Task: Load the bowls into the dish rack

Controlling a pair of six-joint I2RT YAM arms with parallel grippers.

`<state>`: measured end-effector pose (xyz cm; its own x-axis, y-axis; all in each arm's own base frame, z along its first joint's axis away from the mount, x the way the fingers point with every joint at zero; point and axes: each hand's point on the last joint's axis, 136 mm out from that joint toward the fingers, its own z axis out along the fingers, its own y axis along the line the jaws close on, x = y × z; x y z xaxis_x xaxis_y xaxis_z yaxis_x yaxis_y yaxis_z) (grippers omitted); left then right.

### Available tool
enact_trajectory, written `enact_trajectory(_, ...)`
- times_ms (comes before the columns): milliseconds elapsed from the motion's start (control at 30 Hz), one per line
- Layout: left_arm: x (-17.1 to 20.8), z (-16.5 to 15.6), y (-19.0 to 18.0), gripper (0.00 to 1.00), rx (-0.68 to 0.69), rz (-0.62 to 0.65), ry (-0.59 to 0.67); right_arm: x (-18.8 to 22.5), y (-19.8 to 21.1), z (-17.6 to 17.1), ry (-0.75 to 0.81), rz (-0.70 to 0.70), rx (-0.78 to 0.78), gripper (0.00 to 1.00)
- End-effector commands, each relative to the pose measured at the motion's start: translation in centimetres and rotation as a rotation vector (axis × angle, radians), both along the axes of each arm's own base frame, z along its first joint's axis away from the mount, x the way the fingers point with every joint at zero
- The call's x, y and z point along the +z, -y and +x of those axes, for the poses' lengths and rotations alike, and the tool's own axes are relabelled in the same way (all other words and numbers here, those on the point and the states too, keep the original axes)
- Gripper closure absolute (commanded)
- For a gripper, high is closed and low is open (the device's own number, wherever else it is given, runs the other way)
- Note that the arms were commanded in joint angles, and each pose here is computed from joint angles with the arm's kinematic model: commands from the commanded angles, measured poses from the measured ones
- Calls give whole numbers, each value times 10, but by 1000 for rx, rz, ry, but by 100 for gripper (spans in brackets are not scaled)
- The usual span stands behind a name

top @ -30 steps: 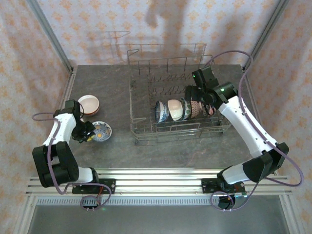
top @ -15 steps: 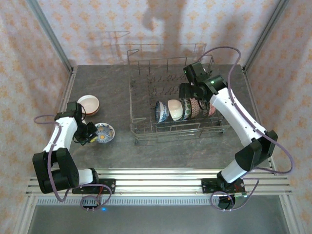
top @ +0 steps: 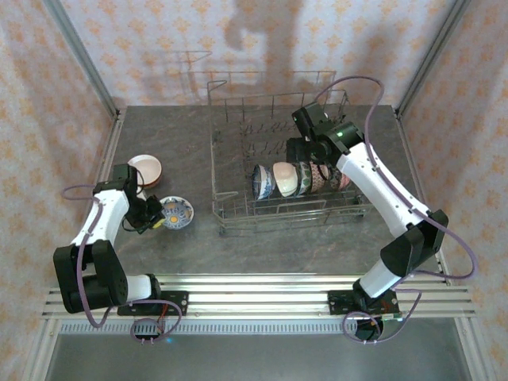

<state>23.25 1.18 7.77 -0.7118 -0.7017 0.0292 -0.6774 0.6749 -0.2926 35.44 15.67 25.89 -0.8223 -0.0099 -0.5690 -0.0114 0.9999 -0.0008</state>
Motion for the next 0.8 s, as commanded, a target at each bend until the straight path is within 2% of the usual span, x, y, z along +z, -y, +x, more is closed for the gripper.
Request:
enact_trajectory(0, 8, 9, 7, 97, -6, -35, 41, 8, 4, -2, 11, -13, -16, 9)
enact_trajectory(200, 22, 12, 9, 98, -9, -39, 76, 6, 2, -1, 3, -9, -15, 8)
enact_trajectory(467, 61, 13, 10, 99, -16, -16, 173, 10, -6, 1, -3, 14, 11, 8)
enact_trajectory(767, 151, 26, 7, 100, -14, 30, 380, 31, -31, -3, 0, 93, 117, 11)
